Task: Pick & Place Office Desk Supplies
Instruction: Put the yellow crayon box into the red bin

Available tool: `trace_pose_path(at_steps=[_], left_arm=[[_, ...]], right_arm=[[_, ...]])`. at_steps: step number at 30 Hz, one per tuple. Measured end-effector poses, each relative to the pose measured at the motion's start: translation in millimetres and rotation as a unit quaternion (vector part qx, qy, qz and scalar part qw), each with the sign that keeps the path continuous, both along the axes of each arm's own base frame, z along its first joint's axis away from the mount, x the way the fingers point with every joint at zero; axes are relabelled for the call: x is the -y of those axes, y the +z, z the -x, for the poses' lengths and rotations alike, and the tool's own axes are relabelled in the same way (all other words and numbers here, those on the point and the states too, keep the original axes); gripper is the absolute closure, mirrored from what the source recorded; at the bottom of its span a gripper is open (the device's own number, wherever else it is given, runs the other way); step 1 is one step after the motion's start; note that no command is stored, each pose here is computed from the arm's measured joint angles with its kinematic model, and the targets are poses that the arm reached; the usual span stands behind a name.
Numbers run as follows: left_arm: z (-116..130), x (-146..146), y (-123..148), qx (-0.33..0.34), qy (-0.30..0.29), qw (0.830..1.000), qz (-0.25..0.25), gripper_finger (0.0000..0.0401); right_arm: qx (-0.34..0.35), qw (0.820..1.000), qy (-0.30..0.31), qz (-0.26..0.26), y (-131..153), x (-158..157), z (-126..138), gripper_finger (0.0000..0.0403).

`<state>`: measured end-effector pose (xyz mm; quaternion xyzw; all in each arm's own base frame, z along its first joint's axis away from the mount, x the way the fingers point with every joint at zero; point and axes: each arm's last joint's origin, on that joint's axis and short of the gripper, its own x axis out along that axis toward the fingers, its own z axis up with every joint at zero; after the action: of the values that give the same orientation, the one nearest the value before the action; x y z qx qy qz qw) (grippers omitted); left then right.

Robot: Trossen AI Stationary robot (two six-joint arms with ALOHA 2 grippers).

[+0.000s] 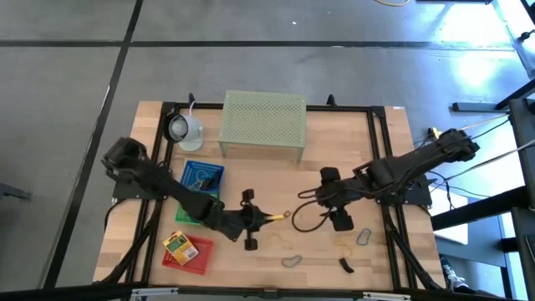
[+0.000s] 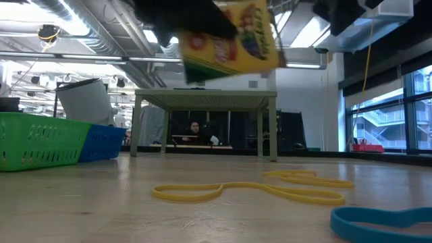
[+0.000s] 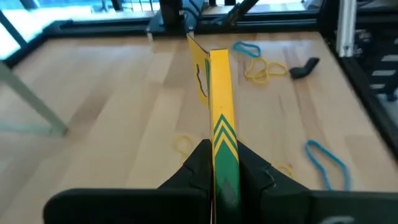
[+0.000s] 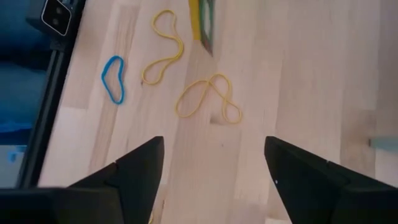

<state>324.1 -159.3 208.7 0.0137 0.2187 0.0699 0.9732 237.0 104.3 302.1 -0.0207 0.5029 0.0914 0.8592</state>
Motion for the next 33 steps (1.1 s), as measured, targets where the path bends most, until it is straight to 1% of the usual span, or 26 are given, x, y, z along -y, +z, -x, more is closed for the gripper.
trace_pose_path(at_steps=[2,6,8,14,18,23,25,29,31,33], left_arm=[[11.4,1.4,9.3,-0.014,0.001,1.0,0.013,0.0377],[36.0,6.1,28.4,-0.033,-0.003,0.999,0.038,0.0377],[49.7,8.1,37.5,-0.042,-0.002,0.997,0.058,0.0377],[92.4,12.5,61.8,-0.061,0.014,0.987,0.145,0.0375],[117.5,15.7,72.0,-0.072,0.02,0.98,0.186,0.0374],[141.0,21.0,68.7,-0.108,0.033,0.975,0.19,0.0373],[149.2,21.3,64.0,-0.131,0.052,0.971,0.192,0.0373],[162.1,15.2,54.1,-0.17,0.126,0.957,0.198,0.0373],[166.8,9.6,51.8,-0.173,0.165,0.951,0.194,0.0373],[171.0,3.0,50.1,-0.169,0.202,0.948,0.177,0.0373]], right_arm=[[0.001,1.0,-0.006,-0.004,3.0,1.6,3.6,0.0127],[0.003,1.0,0.003,-0.009,5.5,-0.8,7.3,0.0129],[0.004,1.0,0.007,-0.009,5.5,-2.4,7.9,0.0129],[0.004,1.0,0.017,-0.009,5.5,-7.0,9.8,0.0129],[0.004,1.0,0.017,-0.009,5.5,-7.1,9.8,0.0129],[0.006,1.0,0.016,-0.011,5.7,-7.2,9.5,0.0129],[0.007,1.0,0.016,-0.011,5.8,-7.3,9.3,0.0129],[0.009,1.0,0.014,-0.007,5.8,-7.1,9.1,0.0129],[0.013,1.0,0.008,0.001,5.8,-6.5,8.8,0.0129],[0.017,1.0,0.003,0.008,5.9,-6.0,8.6,0.0129]])
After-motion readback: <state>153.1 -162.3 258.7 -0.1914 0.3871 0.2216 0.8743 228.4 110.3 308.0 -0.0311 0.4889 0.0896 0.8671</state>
